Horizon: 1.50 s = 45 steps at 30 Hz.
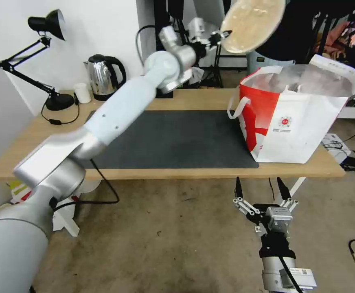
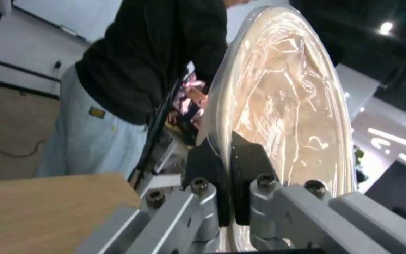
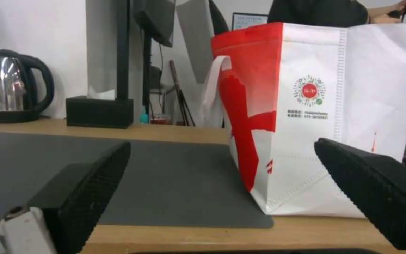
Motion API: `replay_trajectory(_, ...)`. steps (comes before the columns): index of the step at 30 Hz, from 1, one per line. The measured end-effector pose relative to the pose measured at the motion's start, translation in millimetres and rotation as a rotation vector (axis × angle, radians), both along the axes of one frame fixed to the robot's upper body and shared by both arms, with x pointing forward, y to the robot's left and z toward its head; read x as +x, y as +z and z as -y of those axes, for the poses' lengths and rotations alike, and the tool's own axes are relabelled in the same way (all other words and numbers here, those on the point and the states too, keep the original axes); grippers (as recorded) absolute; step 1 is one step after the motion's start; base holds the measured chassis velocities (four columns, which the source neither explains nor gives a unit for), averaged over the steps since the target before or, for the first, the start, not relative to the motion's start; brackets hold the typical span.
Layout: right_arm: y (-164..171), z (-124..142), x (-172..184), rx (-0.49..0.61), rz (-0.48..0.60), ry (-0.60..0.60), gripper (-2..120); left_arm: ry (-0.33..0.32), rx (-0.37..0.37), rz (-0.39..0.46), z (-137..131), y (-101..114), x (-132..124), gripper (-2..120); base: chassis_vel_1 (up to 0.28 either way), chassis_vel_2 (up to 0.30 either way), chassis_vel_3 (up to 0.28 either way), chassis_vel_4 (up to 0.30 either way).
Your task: Pick up the trash from the table and place it into the takeout bag.
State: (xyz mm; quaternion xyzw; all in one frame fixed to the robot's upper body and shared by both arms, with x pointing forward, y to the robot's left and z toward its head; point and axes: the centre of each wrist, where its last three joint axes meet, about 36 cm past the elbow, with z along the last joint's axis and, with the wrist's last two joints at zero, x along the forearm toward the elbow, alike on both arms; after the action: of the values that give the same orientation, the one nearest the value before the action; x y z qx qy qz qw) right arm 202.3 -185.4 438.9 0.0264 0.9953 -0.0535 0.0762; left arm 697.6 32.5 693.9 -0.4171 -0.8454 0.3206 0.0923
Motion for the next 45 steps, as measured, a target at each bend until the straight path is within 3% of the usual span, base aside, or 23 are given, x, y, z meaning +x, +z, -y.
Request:
replay_trajectory(9, 0, 0, 0, 0.0, 0.0, 0.0, 100, -0.054, 0.046, -0.033, 47, -21, 11, 0, 0.0, 0.0, 0.0, 0.0)
replay_trajectory(18, 0, 0, 0, 0.0, 0.0, 0.0, 100, -0.05, 0.103, -0.058, 46, -48, 21, 0, 0.0, 0.0, 0.0, 0.0)
replay_trajectory(27, 0, 0, 0, 0.0, 0.0, 0.0, 100, 0.0, 0.177, -0.041, 47, -57, 35, 0, 0.0, 0.0, 0.0, 0.0)
replay_trajectory(45, 0, 0, 0, 0.0, 0.0, 0.0, 100, 0.009, 0.234, 0.01, 52, -55, 34, 0, 0.0, 0.0, 0.0, 0.0)
